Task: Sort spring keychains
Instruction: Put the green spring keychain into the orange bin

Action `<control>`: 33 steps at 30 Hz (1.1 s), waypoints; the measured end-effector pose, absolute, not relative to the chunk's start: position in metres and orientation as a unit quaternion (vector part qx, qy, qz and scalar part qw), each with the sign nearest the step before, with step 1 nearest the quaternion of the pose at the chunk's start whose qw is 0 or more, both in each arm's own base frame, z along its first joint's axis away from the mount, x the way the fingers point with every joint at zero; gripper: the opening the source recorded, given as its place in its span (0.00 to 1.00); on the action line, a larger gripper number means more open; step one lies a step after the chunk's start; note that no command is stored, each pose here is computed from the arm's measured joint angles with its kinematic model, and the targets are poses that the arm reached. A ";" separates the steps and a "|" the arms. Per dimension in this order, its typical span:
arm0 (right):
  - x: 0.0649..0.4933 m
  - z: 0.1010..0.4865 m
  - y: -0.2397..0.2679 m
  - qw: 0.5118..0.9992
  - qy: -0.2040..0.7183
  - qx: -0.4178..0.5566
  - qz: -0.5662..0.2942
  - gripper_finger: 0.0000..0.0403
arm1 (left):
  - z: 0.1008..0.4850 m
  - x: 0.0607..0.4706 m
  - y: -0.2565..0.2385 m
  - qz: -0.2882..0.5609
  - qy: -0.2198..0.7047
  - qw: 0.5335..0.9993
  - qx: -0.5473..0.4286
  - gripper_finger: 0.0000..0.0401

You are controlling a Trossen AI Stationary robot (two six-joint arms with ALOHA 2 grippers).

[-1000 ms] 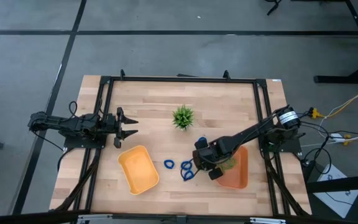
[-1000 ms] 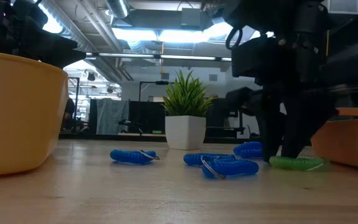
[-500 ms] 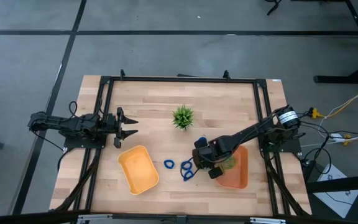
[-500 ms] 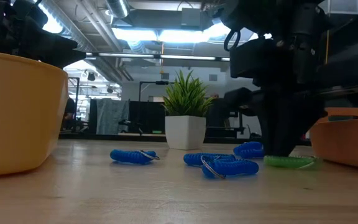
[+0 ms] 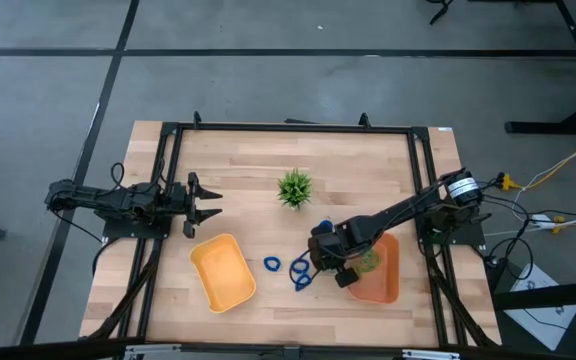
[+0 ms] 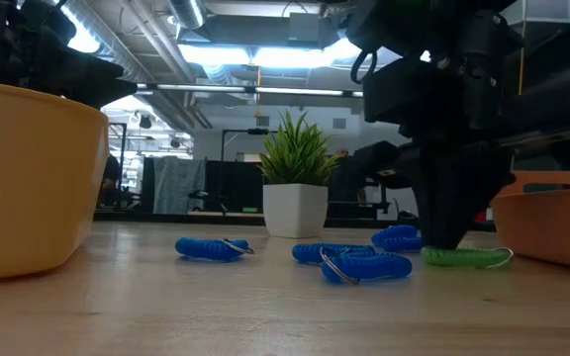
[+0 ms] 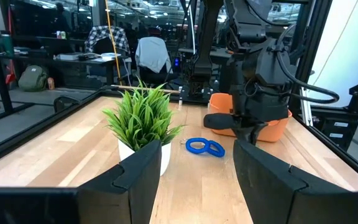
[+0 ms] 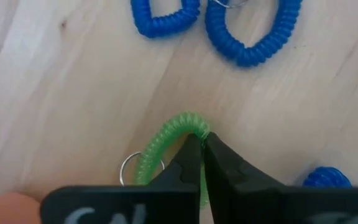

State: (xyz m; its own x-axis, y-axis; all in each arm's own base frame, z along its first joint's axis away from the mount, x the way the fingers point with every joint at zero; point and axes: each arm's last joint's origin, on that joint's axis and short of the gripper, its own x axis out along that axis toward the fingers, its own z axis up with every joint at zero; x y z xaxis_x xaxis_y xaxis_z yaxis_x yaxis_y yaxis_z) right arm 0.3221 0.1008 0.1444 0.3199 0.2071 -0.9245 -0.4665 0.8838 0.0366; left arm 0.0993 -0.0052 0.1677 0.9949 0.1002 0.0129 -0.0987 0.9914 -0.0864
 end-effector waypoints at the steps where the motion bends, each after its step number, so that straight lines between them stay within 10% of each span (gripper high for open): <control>1: 0.322 0.145 0.101 0.804 0.543 -0.119 0.211 0.01 | 0.168 0.099 -0.005 0.050 -0.009 0.998 -0.043 0.49; 33: 0.264 0.231 0.116 0.893 0.396 -0.190 0.100 0.01 | 0.168 0.099 -0.005 0.050 -0.009 0.998 -0.043 0.49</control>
State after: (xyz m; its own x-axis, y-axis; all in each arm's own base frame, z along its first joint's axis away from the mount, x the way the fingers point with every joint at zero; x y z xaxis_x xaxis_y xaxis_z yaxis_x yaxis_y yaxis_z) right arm 0.2639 0.1163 0.2309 0.6668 0.0289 -0.7447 -0.3300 0.9074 -0.2603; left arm 0.0993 -0.0053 0.1676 0.9949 0.0998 0.0128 -0.0984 0.9914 -0.0860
